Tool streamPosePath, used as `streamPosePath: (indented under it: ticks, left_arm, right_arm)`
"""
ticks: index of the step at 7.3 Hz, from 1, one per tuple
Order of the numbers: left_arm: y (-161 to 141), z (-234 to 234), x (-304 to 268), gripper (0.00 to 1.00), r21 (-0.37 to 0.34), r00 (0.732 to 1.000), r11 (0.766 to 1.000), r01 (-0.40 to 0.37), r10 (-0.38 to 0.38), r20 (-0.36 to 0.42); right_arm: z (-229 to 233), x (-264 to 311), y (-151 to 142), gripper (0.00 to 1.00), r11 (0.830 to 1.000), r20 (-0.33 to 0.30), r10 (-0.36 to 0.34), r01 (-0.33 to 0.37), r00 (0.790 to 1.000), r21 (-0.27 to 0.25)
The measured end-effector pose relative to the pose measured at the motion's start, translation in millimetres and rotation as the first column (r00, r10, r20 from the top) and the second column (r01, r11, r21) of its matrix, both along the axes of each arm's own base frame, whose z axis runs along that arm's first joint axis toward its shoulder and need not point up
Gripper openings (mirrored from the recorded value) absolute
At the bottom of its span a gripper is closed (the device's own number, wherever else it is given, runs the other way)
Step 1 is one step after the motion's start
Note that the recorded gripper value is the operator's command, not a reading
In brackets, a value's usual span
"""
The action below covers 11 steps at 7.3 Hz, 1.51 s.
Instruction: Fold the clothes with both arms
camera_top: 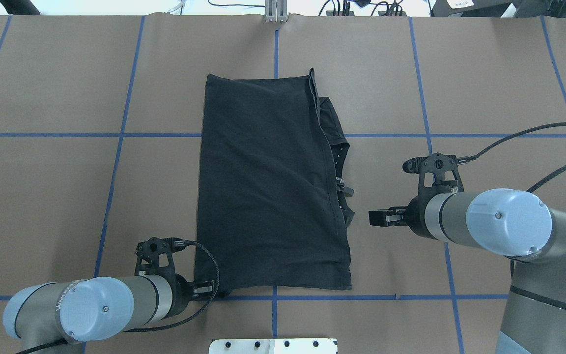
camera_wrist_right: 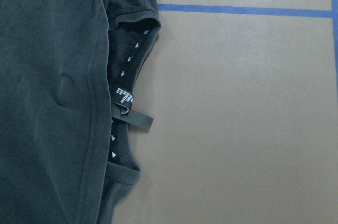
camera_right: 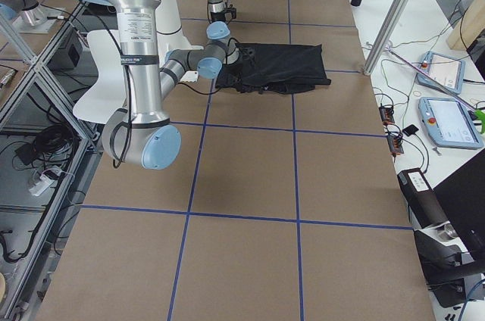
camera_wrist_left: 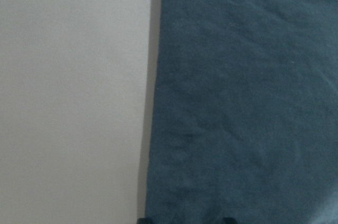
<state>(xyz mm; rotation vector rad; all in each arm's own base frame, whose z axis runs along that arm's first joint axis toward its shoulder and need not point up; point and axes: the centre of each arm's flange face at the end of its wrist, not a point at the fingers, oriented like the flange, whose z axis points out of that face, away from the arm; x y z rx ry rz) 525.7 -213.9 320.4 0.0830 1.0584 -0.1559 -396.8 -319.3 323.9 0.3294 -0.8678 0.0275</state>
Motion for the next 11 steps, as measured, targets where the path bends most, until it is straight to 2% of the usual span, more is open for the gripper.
streamPosePath:
  ticks: [2,3,8,9,11]
  left_arm:
    - [1,0,1,0.19,0.0,1.0,1.0,-0.001,0.001,-0.001]
    - [2,0,1,0.0,-0.001,1.0,1.0,-0.003,0.003,-0.001]
    - [3,-8,-5,0.0,-0.014,1.0,1.0,0.007,-0.007,-0.02]
    - [3,-12,-8,0.0,-0.013,1.0,1.0,0.008,-0.009,-0.03]
    - [3,-16,-11,0.0,-0.012,0.999,1.0,0.009,-0.01,-0.038]
  right_arm:
    - [0,0,0,1.0,1.0,0.0,0.0,0.0,1.0,0.0]
    - [0,0,0,1.0,1.0,0.0,0.0,0.0,1.0,0.0]
    - [0,-2,0,0.99,1.0,0.001,0.013,-0.013,1.0,-0.006]
    - [1,-7,1,0.97,0.999,0.002,0.033,-0.033,0.999,-0.012]
    - [-7,-47,8,0.94,0.992,0.027,0.117,-0.115,0.993,-0.053]
